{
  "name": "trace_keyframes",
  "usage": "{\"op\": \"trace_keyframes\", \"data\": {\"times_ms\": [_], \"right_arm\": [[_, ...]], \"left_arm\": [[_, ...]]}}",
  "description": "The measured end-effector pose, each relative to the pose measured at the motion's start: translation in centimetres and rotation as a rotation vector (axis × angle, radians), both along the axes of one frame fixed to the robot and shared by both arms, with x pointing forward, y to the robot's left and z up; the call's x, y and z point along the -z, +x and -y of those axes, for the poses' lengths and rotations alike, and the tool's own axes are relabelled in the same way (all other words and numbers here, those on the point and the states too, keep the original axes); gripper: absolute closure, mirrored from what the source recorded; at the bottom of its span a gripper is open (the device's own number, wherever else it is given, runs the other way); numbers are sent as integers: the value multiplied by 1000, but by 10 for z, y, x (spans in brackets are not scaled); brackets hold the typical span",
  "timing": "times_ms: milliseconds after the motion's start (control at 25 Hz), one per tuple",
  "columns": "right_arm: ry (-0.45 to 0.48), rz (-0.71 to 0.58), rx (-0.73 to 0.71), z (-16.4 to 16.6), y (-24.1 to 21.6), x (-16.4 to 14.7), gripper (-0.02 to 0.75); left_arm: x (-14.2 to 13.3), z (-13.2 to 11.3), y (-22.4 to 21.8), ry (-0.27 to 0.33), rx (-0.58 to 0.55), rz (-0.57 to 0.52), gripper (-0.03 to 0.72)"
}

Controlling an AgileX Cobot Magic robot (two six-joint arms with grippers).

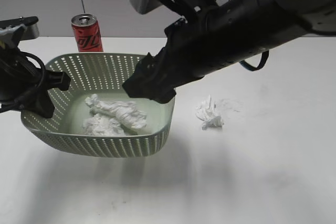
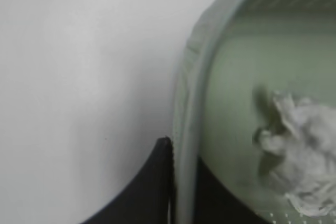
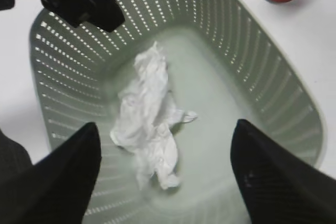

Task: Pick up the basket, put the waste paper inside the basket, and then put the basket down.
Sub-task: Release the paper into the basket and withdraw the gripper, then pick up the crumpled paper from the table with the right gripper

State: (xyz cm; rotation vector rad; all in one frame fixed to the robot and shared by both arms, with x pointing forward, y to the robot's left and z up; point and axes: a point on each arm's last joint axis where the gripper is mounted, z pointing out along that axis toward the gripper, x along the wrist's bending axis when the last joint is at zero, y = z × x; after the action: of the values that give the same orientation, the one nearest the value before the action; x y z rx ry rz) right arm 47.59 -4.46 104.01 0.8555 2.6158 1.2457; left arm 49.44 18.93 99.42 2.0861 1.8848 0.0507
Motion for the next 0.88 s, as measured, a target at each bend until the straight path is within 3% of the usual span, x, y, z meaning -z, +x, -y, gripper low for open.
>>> {"op": "trace_keyframes", "data": {"times_ms": [240, 360, 720, 880], "right_arm": [[-73, 137, 214, 41, 34, -22, 167], [-112, 101, 336, 62, 56, -8, 170], [-326, -156, 397, 69, 96, 114, 174], [-368, -233, 400, 69, 97, 146, 184]], "left_arm": [[0, 0, -1, 2, 1, -5, 689], [0, 0, -1, 2, 1, -5, 689], [0, 0, -1, 2, 1, -5, 689], [0, 0, -1, 2, 1, -5, 689]]}}
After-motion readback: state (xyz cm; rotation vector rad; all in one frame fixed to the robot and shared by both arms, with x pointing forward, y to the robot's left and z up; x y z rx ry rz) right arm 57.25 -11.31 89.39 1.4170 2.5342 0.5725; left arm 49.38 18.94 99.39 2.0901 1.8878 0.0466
